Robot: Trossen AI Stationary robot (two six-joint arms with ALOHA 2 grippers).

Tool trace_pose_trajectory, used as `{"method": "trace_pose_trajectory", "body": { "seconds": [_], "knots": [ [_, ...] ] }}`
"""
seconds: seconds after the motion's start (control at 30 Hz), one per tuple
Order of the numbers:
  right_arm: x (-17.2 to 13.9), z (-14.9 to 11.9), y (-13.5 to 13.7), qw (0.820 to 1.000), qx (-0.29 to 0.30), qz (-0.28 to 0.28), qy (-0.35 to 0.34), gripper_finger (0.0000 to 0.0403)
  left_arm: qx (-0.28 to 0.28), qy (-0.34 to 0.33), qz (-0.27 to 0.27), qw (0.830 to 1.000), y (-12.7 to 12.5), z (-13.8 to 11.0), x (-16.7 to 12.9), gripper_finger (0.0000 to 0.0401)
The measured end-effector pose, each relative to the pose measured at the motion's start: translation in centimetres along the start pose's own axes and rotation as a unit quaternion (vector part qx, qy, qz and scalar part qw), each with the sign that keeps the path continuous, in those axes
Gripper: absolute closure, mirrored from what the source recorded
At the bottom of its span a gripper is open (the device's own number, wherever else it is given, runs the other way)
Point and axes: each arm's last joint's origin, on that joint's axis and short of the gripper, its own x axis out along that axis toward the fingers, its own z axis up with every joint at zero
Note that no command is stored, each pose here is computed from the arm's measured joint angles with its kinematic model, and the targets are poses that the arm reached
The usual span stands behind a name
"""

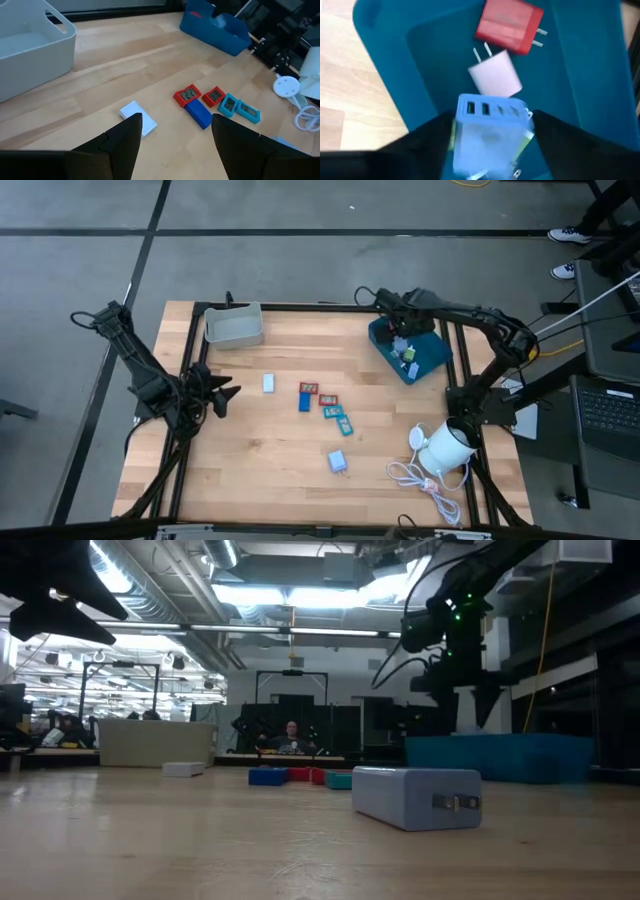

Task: Pick & Place Office items
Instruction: Put the bottom sky blue charger adapter into the blue bin, then put the sky blue charger adapter into the blue bin

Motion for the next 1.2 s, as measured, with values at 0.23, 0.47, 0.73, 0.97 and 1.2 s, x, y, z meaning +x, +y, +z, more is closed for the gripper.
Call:
{"method": "trace_pose_trajectory", "body": {
  "seconds": [0.23,0.47,0.73,0.97,1.2],
  "knots": [
    [-0.7,0.7,0.3,1.0,0.005,0.012,-0.024,0.0047,-0.011,-0.01,0.02,1.0,0.1,0.3,0.5,0.0166],
    [-5.1,2.4,3.2,0.982,-0.015,0.171,-0.081,0.0093,-0.012,-0.013,0.026,1.0,0.1,0.4,0.6,0.0166],
    [-10.6,-3.7,11.0,0.927,-0.116,0.35,-0.073,0.0156,-0.016,-0.012,0.023,1.0,0.0,0.4,0.6,0.0166],
    [-11.9,-12.2,15.5,0.92,-0.125,0.372,-0.017,0.0147,-0.005,-0.009,0.024,1.0,0.0,0.3,0.6,0.0166],
    [-9.7,-20.0,19.2,0.931,-0.118,0.341,0.056,0.0139,-0.005,0.006,0.025,1.0,0.0,0.3,0.6,0.0166]
  ]
}}
